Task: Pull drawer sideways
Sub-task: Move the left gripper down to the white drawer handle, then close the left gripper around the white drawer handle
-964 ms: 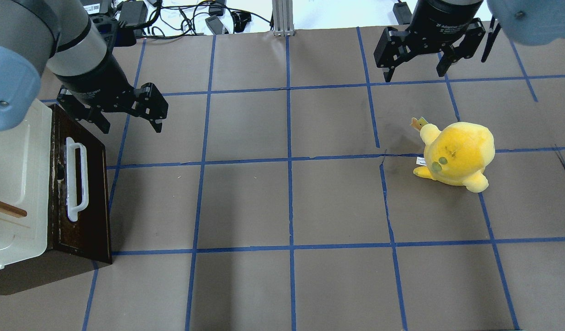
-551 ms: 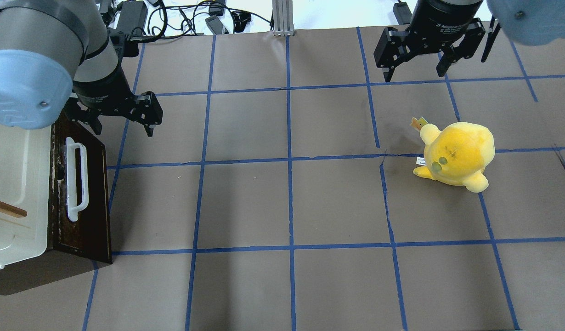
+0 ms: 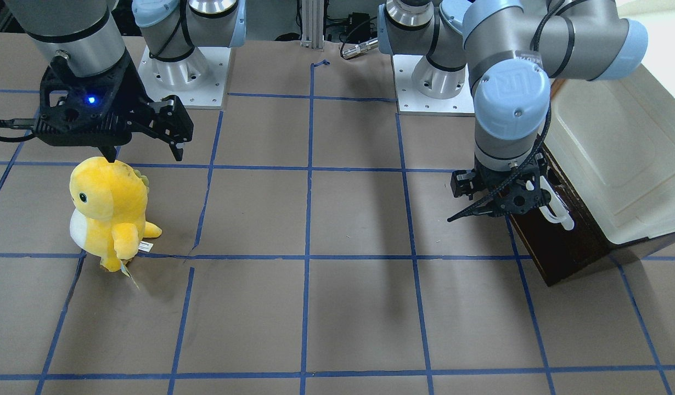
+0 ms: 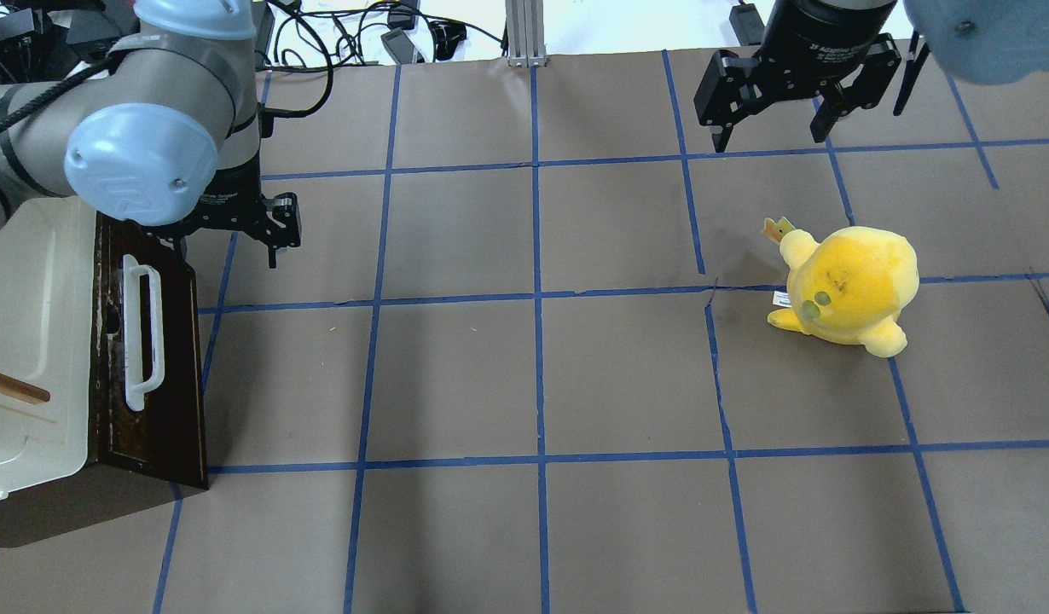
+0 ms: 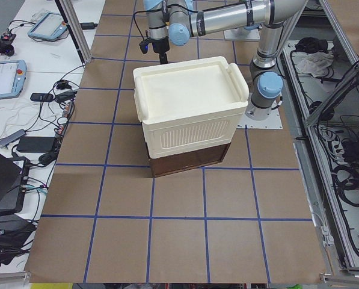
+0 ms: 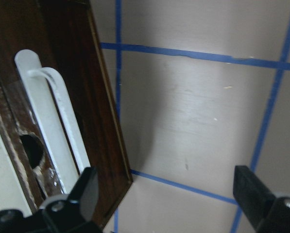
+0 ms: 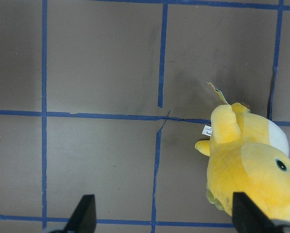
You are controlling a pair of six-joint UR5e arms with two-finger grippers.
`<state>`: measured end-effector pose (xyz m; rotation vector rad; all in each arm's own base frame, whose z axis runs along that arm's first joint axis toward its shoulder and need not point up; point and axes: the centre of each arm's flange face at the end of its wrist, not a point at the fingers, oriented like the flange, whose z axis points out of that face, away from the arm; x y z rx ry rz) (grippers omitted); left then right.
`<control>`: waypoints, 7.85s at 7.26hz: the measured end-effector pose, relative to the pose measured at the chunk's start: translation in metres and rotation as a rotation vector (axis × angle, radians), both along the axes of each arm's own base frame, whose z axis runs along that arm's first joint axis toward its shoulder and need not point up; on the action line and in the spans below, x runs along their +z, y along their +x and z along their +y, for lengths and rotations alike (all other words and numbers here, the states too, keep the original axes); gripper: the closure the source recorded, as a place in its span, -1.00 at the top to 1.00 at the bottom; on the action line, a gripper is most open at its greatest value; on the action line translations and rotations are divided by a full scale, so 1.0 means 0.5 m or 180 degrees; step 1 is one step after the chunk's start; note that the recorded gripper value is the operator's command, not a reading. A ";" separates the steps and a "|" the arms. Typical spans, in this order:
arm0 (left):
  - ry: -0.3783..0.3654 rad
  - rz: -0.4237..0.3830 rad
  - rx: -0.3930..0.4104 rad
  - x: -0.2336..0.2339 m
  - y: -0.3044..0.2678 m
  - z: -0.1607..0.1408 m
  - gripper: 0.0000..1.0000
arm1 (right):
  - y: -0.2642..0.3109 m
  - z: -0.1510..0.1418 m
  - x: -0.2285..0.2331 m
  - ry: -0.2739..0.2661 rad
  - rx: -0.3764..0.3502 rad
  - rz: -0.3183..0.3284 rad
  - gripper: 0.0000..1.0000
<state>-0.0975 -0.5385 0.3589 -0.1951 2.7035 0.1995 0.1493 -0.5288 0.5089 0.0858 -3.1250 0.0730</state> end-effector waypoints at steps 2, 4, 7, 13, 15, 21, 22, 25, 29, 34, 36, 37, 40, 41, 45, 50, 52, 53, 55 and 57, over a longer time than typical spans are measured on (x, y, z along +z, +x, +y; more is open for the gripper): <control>0.0085 -0.0408 0.0078 -0.071 -0.005 -0.026 1.00 | 0.000 0.000 0.000 0.0000 0.0000 -0.0002 1.00; 0.0206 -0.0880 -0.0030 -0.115 0.013 -0.045 1.00 | 0.000 0.000 0.000 0.0000 0.0000 -0.0002 1.00; 0.0333 -0.1226 -0.0162 -0.152 0.028 -0.059 1.00 | 0.000 0.000 0.000 0.0000 0.0000 -0.0001 1.00; 0.0294 -0.1562 0.0272 -0.211 0.065 -0.040 0.73 | 0.000 0.000 0.000 0.0000 0.0000 -0.0001 1.00; 0.0325 -0.1549 0.0324 -0.214 0.074 -0.037 0.58 | 0.000 0.000 0.000 0.0000 0.0000 -0.0001 1.00; 0.0401 -0.1431 0.0495 -0.228 0.109 -0.029 0.27 | 0.000 0.000 0.000 0.0000 0.0000 -0.0002 1.00; 0.0401 -0.1418 0.0503 -0.228 0.109 -0.028 0.23 | 0.000 0.000 0.000 0.0000 0.0000 -0.0001 1.00; 0.0472 -0.1418 0.0489 -0.222 0.108 -0.018 0.18 | 0.000 0.000 0.000 0.0000 0.0002 0.0000 1.00; 0.0545 -0.1421 0.0488 -0.228 0.110 -0.010 0.14 | 0.000 0.000 0.000 0.0000 0.0002 -0.0001 1.00; 0.0578 -0.1433 0.0513 -0.236 0.114 -0.001 -0.10 | 0.000 0.000 0.000 0.0000 0.0000 -0.0003 1.00; 0.0594 -0.1433 0.0512 -0.234 0.114 0.001 -0.10 | 0.000 0.000 0.000 0.0000 0.0000 0.0000 1.00; 0.0597 -0.1435 0.0511 -0.233 0.116 0.001 -0.10 | 0.000 0.000 0.000 0.0000 0.0000 0.0001 1.00; 0.0612 -0.1433 0.0523 -0.225 0.123 0.005 -0.19 | 0.000 0.000 0.000 0.0000 0.0000 0.0001 1.00; 0.0612 -0.1431 0.0524 -0.224 0.123 0.005 -0.33 | 0.000 0.000 0.000 0.0000 0.0000 -0.0002 1.00; 0.0620 -0.1426 0.0519 -0.223 0.125 0.005 -0.38 | 0.000 0.000 0.000 0.0000 0.0000 -0.0003 1.00; 0.0627 -0.1419 0.0506 -0.222 0.125 0.004 -1.00 | 0.000 0.000 0.000 0.0000 0.0000 -0.0003 1.00; 0.0614 -0.1417 0.0503 -0.218 0.125 0.001 -1.00 | 0.000 0.000 0.000 0.0000 0.0002 -0.0002 1.00; 0.0607 -0.1414 0.0508 -0.218 0.124 -0.002 -1.00 | 0.000 0.000 0.000 0.0000 0.0001 -0.0001 1.00; 0.0611 -0.1392 0.0525 -0.226 0.119 -0.005 -1.00 | 0.000 0.000 0.000 0.0000 0.0002 -0.0002 1.00; 0.0614 -0.1385 0.0520 -0.230 0.114 -0.006 -1.00 | 0.000 0.000 0.000 0.0000 0.0000 0.0001 1.00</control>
